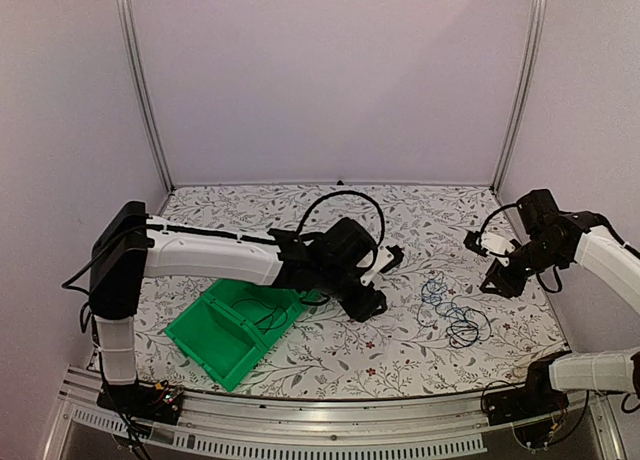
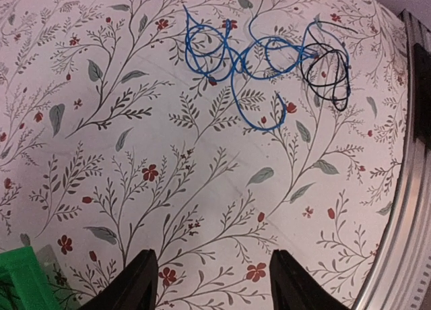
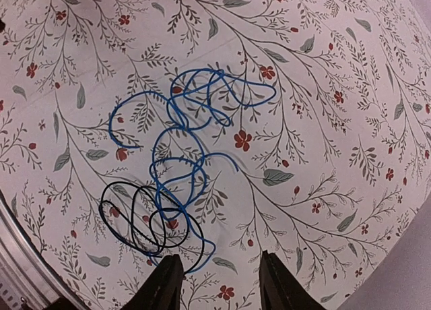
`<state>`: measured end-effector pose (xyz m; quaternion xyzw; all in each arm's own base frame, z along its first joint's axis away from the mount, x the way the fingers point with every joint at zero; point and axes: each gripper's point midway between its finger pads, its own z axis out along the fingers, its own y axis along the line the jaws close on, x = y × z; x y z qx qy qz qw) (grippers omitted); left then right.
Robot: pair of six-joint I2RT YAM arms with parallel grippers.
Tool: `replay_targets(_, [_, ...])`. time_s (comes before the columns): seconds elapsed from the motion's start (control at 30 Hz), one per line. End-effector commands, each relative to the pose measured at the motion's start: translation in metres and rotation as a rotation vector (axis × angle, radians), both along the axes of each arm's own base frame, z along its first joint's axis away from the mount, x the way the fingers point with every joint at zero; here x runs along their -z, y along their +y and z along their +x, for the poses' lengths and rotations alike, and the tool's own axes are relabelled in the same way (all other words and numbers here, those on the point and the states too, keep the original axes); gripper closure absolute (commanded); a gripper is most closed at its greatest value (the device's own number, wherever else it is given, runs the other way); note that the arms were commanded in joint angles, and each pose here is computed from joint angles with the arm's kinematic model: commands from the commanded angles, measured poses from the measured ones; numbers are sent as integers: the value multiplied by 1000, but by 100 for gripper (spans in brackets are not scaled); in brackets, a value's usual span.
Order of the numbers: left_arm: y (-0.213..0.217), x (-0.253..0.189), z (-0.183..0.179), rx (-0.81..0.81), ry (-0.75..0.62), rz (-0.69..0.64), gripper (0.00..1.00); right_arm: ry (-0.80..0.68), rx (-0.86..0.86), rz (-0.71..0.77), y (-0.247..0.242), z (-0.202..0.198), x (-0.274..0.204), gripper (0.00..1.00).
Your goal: Untangle the cables
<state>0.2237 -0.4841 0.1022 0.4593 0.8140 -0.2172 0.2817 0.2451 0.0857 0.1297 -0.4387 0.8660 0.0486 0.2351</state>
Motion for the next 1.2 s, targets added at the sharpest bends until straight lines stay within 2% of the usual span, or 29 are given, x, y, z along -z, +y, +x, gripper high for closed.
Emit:
replay_targets(0.0, [-21, -8, 2, 43, -19, -57, 43, 91, -82, -92, -15, -41, 16, 60])
replay_targets(0.13, [-21, -4, 9, 37, -12, -57, 43, 135, -104, -129, -21, -56, 34, 64])
replay_targets(0.23, [-20, -2, 11, 35, -9, -59, 43, 155, -119, -130, -21, -60, 44, 61])
replay_targets(0.63, [-11, 2, 18, 9, 9, -52, 43, 10, -211, -73, 5, -28, 43, 70])
replay_targets(1.17, [2, 12, 23, -34, 28, -39, 42, 62, -363, -133, 15, -29, 72, 74])
